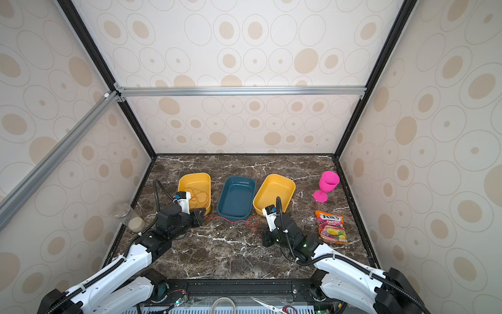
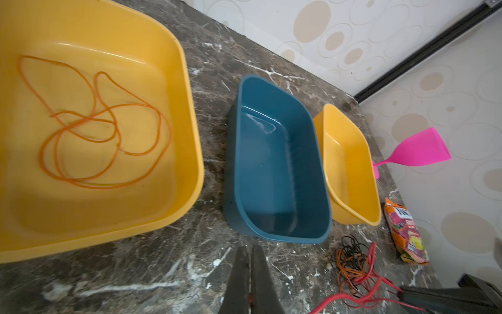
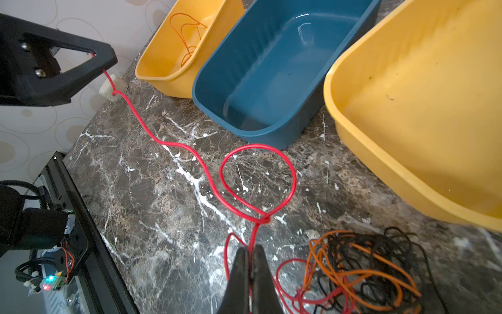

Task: Untangle the cables

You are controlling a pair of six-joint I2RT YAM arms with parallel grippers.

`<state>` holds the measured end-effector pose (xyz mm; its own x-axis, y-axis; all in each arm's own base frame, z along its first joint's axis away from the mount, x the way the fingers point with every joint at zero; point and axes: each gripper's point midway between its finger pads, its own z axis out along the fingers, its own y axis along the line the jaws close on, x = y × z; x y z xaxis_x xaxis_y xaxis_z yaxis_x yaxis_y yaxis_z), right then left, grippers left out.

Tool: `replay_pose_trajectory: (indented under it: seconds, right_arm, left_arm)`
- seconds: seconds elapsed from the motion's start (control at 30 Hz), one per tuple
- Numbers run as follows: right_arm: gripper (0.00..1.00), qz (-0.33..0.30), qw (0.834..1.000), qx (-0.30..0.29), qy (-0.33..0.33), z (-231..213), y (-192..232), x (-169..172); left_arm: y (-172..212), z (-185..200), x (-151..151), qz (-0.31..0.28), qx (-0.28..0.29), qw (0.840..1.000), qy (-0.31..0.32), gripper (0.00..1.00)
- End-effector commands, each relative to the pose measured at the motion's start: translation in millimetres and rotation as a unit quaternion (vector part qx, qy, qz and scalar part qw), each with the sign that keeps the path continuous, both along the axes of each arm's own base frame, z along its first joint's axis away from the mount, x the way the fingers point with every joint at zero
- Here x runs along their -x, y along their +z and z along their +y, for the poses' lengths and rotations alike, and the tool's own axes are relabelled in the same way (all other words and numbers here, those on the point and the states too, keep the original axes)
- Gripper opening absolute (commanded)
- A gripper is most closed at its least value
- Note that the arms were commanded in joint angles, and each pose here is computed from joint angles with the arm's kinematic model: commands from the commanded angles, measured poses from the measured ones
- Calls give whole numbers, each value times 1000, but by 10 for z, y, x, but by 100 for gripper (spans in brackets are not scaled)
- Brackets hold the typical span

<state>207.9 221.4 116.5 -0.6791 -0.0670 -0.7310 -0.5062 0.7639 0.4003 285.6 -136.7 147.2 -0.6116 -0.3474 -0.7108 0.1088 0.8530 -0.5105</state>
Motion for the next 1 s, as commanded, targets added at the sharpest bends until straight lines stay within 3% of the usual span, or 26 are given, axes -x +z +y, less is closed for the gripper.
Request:
replay_pose_trajectory:
  seconds: [0.0, 0.2, 0.4, 0.97]
  right_arm:
    - [0, -2, 1000, 15, -18, -158, -62, 30]
    - [0, -7, 999, 17, -47, -327, -31, -1]
    - [0, -1, 1000, 6, -22, -210, -28, 5]
    - [0, 24, 998, -30, 47, 285, -16, -133]
  left_arm:
    - [73, 224, -59, -9, -37, 999, 31, 0]
    - [112, 372, -76, -11, -50, 998, 48, 0]
    - [151, 307, -90, -15, -34, 999, 35, 0]
    - [619, -344, -264, -59, 90, 991, -80, 0]
